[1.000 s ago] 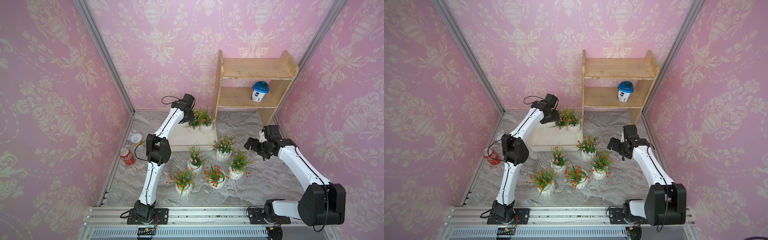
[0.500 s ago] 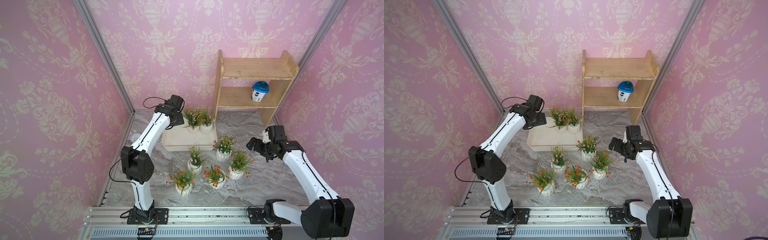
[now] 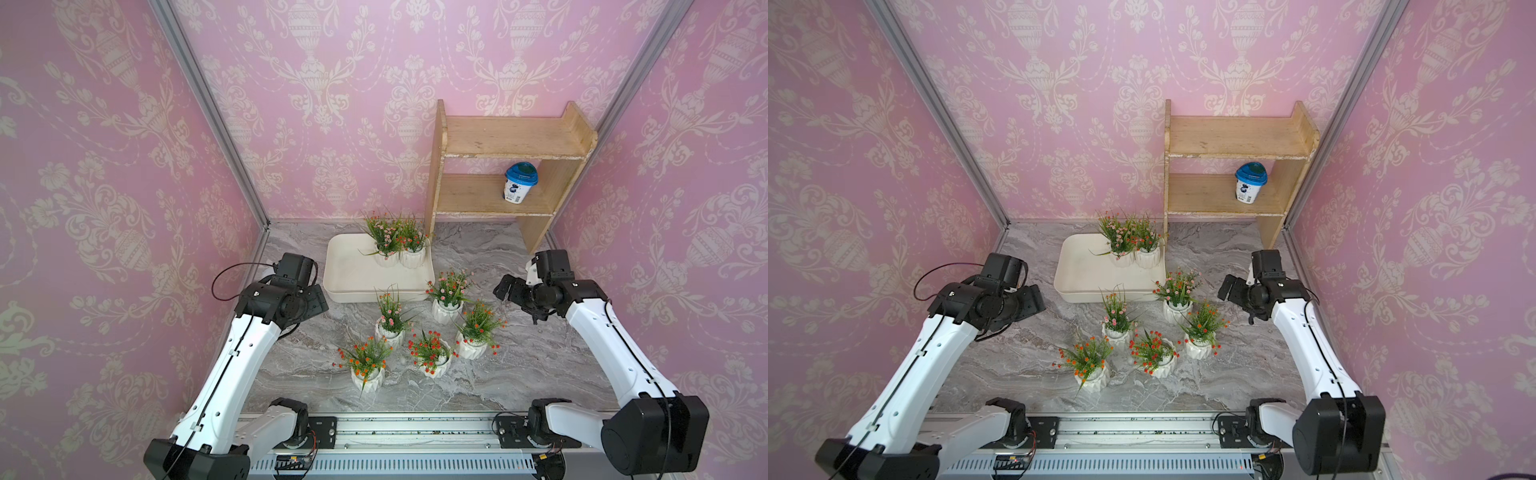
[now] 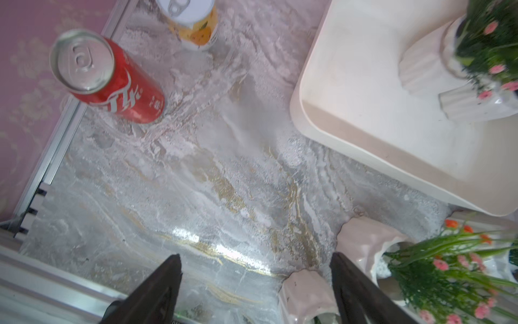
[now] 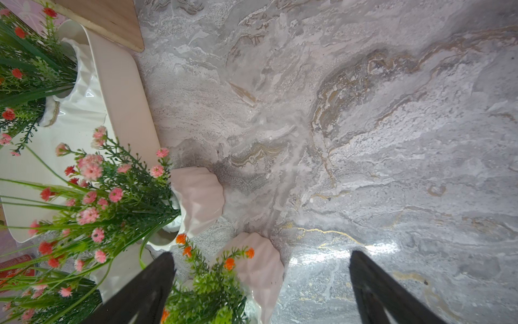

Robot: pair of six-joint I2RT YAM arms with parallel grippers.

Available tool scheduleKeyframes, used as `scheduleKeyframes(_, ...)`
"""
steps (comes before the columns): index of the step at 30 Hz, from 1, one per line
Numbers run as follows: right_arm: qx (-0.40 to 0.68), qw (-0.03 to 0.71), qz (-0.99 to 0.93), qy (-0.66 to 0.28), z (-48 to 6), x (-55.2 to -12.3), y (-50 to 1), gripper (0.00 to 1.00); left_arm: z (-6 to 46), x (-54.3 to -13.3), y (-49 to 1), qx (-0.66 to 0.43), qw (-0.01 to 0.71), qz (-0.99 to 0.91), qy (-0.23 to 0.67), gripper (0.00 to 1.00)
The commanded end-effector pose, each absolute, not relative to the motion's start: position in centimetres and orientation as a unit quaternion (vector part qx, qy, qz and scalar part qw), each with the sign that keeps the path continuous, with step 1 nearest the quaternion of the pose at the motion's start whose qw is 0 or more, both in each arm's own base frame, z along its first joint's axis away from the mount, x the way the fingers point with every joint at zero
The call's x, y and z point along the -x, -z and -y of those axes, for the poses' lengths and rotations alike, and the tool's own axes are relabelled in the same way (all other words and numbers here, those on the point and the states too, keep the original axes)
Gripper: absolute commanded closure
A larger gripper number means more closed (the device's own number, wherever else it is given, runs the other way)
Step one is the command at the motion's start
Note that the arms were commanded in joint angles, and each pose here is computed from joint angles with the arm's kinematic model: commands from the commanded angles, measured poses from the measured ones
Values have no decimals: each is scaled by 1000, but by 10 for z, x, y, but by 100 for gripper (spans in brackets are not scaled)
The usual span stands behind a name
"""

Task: Put the potted gypsophila into the storage box
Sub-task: Pick up the baby's breath potted plant from the center of the board.

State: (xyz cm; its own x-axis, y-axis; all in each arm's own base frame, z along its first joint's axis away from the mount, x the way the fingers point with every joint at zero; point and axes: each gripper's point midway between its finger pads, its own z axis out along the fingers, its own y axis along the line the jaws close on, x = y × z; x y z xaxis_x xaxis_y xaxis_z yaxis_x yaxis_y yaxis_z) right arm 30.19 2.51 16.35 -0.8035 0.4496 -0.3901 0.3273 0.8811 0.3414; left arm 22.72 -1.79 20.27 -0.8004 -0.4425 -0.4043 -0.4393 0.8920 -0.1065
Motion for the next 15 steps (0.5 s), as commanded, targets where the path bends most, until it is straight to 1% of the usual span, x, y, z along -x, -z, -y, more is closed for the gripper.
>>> scheduleKeyframes(1,-214,243,-936,-138,-25,-305,-173,1,20,-180,-170,241,107,-964,-4,15)
scheduleKeyframes(4,-215,245,-936,-136,-24,-304,-173,0,24,-161,-156,239,70,-968,3,15)
scheduleKeyframes(9,-216,240,-936,-139,-26,-302,-169,0,33,-145,-138,235,34,-971,22,17)
scheduleKeyframes(13,-218,241,-935,-141,-26,-301,-168,0,50,-140,-129,220,23,-974,48,19)
scheduleKeyframes(15,-219,241,-935,-143,-26,-301,-168,0,52,-136,-125,215,16,-975,43,20)
